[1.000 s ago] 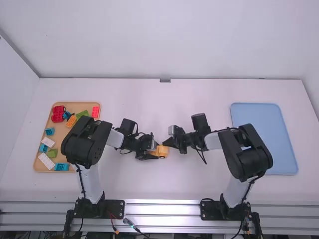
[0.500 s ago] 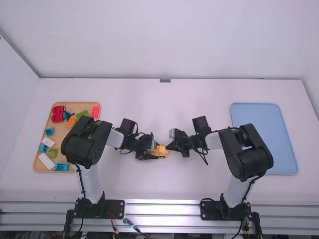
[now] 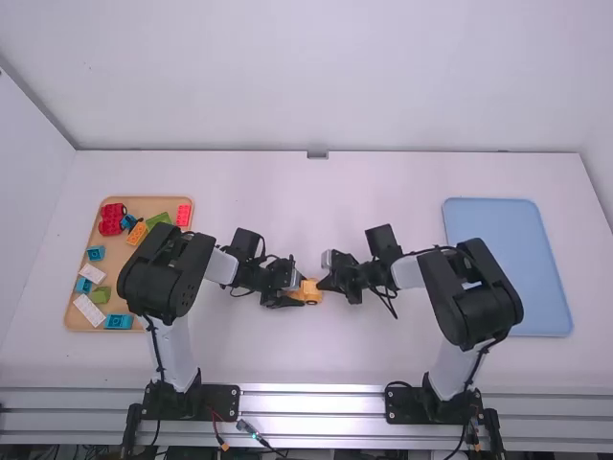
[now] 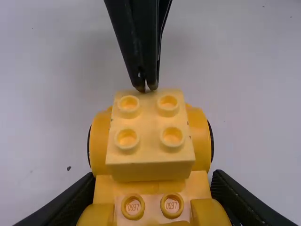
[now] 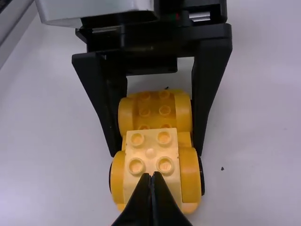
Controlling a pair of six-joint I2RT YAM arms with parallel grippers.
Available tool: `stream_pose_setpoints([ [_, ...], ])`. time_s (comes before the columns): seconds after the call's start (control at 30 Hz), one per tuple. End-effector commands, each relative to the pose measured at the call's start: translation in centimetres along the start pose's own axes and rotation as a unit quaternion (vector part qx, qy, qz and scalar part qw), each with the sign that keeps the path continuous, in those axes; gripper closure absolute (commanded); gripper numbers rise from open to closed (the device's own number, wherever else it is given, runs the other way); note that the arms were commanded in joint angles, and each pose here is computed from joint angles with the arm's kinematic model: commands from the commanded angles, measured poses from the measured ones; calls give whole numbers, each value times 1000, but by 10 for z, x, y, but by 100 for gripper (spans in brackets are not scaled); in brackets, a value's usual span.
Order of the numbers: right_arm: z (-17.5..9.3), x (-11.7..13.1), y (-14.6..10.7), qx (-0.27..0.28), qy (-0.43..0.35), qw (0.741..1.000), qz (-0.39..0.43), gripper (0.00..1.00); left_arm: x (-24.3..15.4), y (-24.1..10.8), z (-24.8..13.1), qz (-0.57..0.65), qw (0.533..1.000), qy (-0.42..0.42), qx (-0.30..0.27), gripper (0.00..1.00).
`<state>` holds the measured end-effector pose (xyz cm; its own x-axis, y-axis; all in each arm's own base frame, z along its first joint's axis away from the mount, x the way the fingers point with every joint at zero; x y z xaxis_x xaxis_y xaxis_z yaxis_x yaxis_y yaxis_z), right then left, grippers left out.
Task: Assemble lego blocks to make yellow taxi
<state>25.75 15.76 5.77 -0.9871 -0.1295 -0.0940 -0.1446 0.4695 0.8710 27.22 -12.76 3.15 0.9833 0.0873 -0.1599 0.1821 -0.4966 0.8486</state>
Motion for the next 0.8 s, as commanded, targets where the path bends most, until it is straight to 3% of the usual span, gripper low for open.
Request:
stream_pose_setpoints([
  [0.0, 1, -3, 1, -7, 1, 1000, -1, 100, -1, -1, 3, -6, 1000, -11, -3, 47],
  [0.17, 0, -7, 6, -21, 3, 1000, -8, 100, -1, -1, 3, -6, 1000, -10, -3, 47],
  [0.33, -1, -14, 18, -69, 16, 997, -35, 100, -1, -1, 3, -6, 1000, -11, -3, 47],
  [0.77, 18, -2, 16, -2, 29, 999, -15, 100, -1, -1, 3, -6, 1000, -10, -3, 48],
])
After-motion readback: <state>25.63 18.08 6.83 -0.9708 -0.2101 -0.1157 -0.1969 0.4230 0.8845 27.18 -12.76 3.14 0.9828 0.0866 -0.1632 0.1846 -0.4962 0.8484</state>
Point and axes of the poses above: each hand's point on the last joint's axis, 136 mm out from that joint toward the fingers, its own z axis out along the fingers, its own x axis along the line the jaws close on, y = z × x, the point moved 10 cm from there along -z, back along the fingers, and after that the axes turned 14 degrees about -z, right-handed, at the moved point
